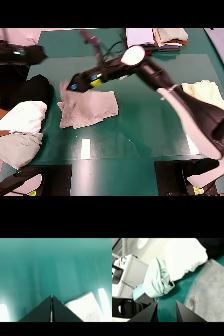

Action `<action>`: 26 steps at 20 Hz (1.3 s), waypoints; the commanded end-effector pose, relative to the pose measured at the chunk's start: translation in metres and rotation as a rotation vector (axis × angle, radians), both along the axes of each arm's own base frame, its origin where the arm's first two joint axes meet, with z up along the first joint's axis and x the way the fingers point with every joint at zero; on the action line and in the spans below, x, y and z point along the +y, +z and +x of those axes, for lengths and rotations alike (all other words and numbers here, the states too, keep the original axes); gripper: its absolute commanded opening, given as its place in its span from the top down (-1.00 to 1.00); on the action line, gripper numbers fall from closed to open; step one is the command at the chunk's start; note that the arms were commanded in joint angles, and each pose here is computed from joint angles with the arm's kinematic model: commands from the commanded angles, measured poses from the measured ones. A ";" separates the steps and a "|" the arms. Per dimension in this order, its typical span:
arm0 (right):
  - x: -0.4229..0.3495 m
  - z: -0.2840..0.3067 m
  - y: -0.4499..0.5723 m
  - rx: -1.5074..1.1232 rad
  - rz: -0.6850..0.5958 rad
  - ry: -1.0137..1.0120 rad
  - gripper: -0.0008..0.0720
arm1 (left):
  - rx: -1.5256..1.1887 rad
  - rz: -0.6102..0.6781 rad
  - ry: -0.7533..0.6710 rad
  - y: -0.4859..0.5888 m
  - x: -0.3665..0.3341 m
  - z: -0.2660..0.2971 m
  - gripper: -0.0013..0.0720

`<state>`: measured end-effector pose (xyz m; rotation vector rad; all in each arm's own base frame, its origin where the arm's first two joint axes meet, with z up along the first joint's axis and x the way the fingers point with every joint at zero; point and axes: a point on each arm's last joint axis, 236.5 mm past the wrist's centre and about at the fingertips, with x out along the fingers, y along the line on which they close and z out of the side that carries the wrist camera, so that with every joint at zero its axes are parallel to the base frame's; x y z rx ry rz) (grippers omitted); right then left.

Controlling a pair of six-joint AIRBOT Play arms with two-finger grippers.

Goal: Fold the shirts.

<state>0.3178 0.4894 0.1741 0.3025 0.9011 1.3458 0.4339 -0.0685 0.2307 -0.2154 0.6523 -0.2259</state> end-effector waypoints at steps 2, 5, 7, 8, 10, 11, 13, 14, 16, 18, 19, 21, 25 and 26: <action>0.005 0.008 -0.030 -0.051 -0.097 0.044 0.25 | -0.046 0.045 0.058 0.027 0.030 -0.024 0.91; -0.070 0.042 -0.076 0.021 -0.346 -0.018 0.25 | -0.036 0.058 -0.001 0.022 0.010 -0.026 0.91; -0.126 0.059 -0.108 0.112 -0.473 -0.087 0.25 | -0.046 0.064 -0.055 0.024 -0.011 -0.028 0.91; -0.151 0.063 -0.120 0.166 -0.497 -0.123 0.25 | -0.050 0.063 -0.080 0.024 -0.021 -0.030 0.91; -0.198 0.064 -0.140 0.263 -0.526 -0.213 0.25 | -0.062 0.073 -0.125 0.025 -0.036 -0.033 0.91; -0.218 0.065 -0.149 0.295 -0.525 -0.275 0.25 | -0.070 0.073 -0.136 0.027 -0.041 -0.033 0.91; -0.243 0.070 -0.168 0.332 -0.497 -0.404 0.10 | -0.079 0.064 -0.136 0.029 -0.042 -0.032 0.91; -0.249 0.072 -0.178 0.342 -0.478 -0.461 -0.57 | -0.085 0.063 -0.135 0.030 -0.042 -0.031 0.91; -0.245 0.074 -0.201 0.407 -0.419 -0.540 -0.94 | -0.090 0.061 -0.133 0.031 -0.042 -0.030 0.91; -0.226 0.068 -0.220 0.481 -0.368 -0.523 -0.93 | -0.090 0.062 -0.133 0.031 -0.042 -0.030 0.91; -0.211 0.064 -0.228 0.501 -0.347 -0.490 -0.92 | -0.090 0.061 -0.134 0.031 -0.042 -0.031 0.91; -0.177 0.063 -0.234 0.532 -0.301 -0.443 -0.73 | -0.088 0.061 -0.134 0.031 -0.042 -0.031 0.91; -0.119 0.064 -0.246 0.516 -0.286 -0.349 -0.65 | -0.079 0.057 -0.139 0.030 -0.044 -0.032 0.91; -0.107 0.063 -0.249 0.511 -0.288 -0.323 -0.36 | -0.068 0.057 -0.143 0.028 -0.044 -0.034 0.91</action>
